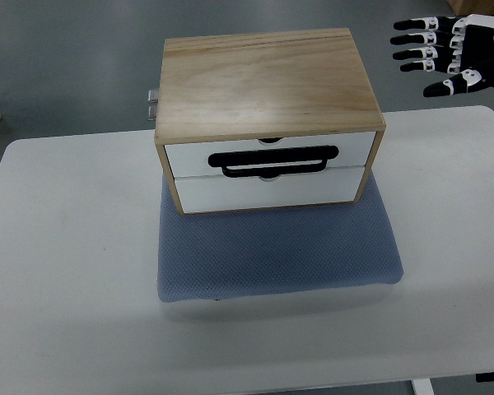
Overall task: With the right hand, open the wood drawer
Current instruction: 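Raise the right hand and swing it over the cabinet top, then lower the right hand and hook fingers around the upper drawer's black handle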
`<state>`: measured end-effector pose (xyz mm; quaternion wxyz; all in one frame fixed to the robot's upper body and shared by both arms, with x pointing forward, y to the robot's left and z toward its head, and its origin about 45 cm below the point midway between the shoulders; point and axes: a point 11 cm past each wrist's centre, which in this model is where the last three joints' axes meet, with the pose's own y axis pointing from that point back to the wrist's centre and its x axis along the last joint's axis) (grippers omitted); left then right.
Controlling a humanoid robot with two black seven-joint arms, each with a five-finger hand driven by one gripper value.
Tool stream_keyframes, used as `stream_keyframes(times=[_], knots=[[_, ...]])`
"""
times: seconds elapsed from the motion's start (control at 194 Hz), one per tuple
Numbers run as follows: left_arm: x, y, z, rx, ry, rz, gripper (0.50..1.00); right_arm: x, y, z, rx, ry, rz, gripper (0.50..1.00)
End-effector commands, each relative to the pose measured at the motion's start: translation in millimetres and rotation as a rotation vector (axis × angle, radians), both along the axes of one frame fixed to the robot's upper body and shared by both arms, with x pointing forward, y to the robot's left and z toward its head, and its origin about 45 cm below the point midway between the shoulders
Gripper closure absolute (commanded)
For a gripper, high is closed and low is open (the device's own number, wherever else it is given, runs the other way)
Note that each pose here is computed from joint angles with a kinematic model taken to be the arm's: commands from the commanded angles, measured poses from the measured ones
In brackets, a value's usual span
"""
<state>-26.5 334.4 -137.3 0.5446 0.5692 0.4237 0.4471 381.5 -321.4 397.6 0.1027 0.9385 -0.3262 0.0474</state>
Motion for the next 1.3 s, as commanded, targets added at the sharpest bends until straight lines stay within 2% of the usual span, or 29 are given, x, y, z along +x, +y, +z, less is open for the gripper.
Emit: stream_keyframes(times=[0.0,0.181,0.532,0.774,0.944,1.295], knots=[[0.0,0,0,0.000,0.000,0.000,0.500,-11.7,37,3,0.004,-0.017,0.120,0.548],[0.0,0,0,0.000,0.000,0.000,0.500,-16.7,93,-13,-0.046,-0.039,0.288,0.548],[0.9,0,0,0.000,-0.001,-0.001,0.500,-17.0,125,-41,-0.170,-0.073,0.395,0.548],[0.1,0,0,0.000,0.000,0.001,0.500,-9.9,119,-67,-0.209,-0.028,0.366,0.548],[-0.2,0,0,0.000,0.002,0.000,0.500,3.1,114,-76,-0.214,-0.013,0.325,0.548],[0.1,0,0,0.000,0.000,0.001,0.500,6.3,109,-89,-0.231,0.006,0.308,0.548]])
